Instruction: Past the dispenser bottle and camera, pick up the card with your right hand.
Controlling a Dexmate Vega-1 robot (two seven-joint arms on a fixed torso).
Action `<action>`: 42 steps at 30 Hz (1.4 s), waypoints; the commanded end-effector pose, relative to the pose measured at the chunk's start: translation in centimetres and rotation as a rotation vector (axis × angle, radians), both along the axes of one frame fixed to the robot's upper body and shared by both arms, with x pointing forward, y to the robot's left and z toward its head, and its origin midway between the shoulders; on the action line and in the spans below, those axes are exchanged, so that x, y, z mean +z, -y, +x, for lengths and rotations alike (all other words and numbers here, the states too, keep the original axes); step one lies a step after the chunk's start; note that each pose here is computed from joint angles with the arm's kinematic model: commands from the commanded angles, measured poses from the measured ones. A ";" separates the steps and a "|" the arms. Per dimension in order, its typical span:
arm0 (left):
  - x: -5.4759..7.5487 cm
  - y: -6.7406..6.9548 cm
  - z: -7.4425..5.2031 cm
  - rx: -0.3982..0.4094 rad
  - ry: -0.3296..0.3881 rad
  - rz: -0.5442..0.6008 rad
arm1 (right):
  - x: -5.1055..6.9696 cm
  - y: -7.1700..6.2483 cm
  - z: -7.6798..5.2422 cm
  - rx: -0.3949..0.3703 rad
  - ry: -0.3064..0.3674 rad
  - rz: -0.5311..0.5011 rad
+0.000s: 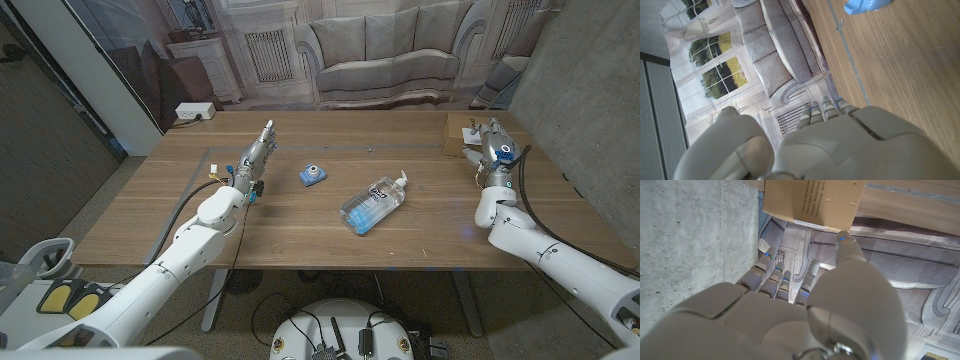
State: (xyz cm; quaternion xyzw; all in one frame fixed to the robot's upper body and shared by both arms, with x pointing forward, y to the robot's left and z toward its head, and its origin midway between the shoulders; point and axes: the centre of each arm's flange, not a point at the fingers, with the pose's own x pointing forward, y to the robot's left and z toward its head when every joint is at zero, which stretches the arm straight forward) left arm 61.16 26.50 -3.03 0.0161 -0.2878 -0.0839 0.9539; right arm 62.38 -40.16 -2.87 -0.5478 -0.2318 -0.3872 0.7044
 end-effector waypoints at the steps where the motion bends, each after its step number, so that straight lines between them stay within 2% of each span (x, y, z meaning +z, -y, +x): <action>1: 0.0 0.0 -0.2 0.005 0.002 0.001 | -0.2 0.2 0.1 -0.007 0.015 -0.006; 19: 0.0 0.1 -0.6 0.015 -0.001 0.002 | -0.5 0.6 1.0 -0.029 -0.006 0.004; 42: 0.2 0.5 -0.2 0.023 -0.007 0.002 | -0.5 1.3 2.2 -0.048 0.007 0.005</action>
